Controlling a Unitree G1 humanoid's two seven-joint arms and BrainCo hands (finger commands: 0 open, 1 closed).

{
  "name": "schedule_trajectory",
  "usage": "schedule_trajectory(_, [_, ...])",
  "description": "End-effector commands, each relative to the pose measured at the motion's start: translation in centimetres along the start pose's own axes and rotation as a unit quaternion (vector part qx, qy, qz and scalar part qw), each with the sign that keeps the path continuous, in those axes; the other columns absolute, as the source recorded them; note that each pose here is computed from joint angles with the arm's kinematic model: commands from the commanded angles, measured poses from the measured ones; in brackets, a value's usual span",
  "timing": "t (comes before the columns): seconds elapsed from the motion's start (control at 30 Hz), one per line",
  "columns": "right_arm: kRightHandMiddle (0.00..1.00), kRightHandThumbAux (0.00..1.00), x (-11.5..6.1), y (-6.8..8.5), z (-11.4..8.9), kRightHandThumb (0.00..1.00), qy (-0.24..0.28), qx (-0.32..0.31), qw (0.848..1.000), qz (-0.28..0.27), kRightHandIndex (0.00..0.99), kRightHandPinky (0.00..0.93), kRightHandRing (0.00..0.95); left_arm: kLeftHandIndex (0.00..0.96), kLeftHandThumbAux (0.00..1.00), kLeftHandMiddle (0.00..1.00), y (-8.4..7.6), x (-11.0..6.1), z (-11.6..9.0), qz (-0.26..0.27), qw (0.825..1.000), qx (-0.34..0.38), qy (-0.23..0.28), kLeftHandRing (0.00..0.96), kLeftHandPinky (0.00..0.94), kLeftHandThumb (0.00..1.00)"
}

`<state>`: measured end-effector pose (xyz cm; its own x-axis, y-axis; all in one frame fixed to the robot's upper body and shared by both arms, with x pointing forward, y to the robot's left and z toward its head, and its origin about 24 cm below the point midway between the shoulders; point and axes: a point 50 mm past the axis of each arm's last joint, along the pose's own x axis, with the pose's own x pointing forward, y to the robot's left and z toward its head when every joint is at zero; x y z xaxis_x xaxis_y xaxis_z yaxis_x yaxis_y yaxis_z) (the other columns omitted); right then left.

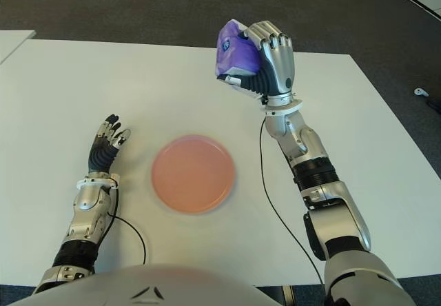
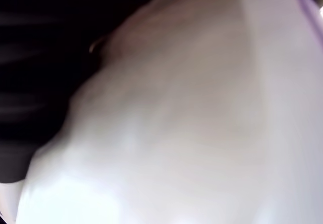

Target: Put the tissue paper into the plate.

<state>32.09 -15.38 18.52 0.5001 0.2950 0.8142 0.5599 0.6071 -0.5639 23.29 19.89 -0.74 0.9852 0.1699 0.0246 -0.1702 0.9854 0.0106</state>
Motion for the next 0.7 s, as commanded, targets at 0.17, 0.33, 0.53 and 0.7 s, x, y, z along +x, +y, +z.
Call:
schedule_trajectory(0.17, [0.534,0.679,0.8,-0.2,2.9,0.852,-0.020,0.041,0.999,-0.021,0.395,0.852,0.858,0.005,0.572,0.023,0.2,-0.4,-0.8,0.000,1.000,0.001,0.020,0.000,0.000,0.000])
schedule_trajectory(0.33, [0.536,0.679,-0.8,0.9,5.0,0.852,-0.030,0.094,0.995,0.022,0.395,0.854,0.862,0.006,0.568,0.023,0.2,-0.4,-0.8,0.001,1.000,0.003,0.020,0.000,0.000,0.000])
schedule_trajectory(0.53, [0.541,0.679,-2.3,1.1,6.5,0.853,-0.059,0.139,0.981,0.126,0.396,0.851,0.863,0.009,0.571,0.019,0.1,-0.5,-0.6,-0.004,1.000,0.002,0.012,0.000,0.000,0.000])
schedule_trajectory(0.7, [0.543,0.678,-3.3,1.4,7.0,0.854,-0.070,0.162,0.967,0.181,0.398,0.847,0.858,0.009,0.578,0.022,0.0,-0.6,-0.6,-0.004,1.000,0.003,0.011,0.000,0.000,0.000])
